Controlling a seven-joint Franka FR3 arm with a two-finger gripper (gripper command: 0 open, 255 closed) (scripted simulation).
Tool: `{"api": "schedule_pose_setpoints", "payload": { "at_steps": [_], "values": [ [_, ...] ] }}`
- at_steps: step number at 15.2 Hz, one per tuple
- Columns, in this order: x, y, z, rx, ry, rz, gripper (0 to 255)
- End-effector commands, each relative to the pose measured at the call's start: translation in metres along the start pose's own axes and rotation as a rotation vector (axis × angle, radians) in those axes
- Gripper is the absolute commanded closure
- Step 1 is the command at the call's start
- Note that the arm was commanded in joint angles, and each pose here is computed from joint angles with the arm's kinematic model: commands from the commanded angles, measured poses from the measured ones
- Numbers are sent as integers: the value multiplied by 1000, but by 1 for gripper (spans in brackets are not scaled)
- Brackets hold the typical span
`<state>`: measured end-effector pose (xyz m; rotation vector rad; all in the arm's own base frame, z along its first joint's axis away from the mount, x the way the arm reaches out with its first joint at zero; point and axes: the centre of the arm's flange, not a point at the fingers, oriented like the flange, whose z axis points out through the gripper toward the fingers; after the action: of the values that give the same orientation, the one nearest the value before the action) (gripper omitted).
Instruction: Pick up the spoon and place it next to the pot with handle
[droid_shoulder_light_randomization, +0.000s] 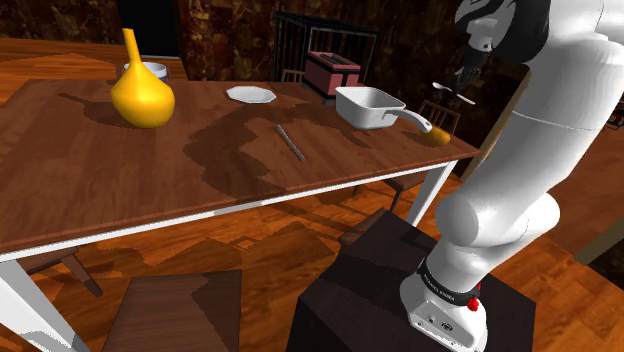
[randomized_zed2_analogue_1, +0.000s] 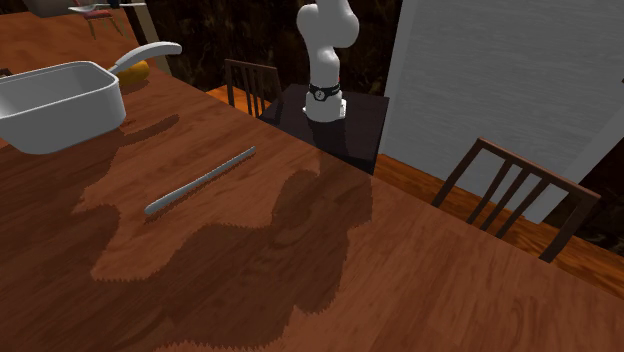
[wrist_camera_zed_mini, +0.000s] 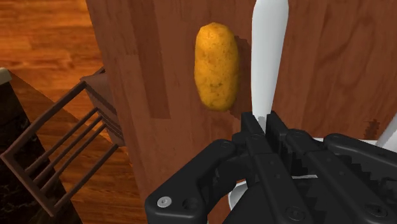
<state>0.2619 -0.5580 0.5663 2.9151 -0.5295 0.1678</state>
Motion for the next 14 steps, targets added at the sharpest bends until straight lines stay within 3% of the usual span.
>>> {"api": "schedule_pose_setpoints", "payload": {
  "at_steps": [1, 10, 14],
  "values": [
    [4, 27, 4, 0, 1, -4, 255],
    [2, 146, 22, 0, 1, -4, 255],
    [-1, 143, 42, 0, 1, -4, 255]
  ]
}}
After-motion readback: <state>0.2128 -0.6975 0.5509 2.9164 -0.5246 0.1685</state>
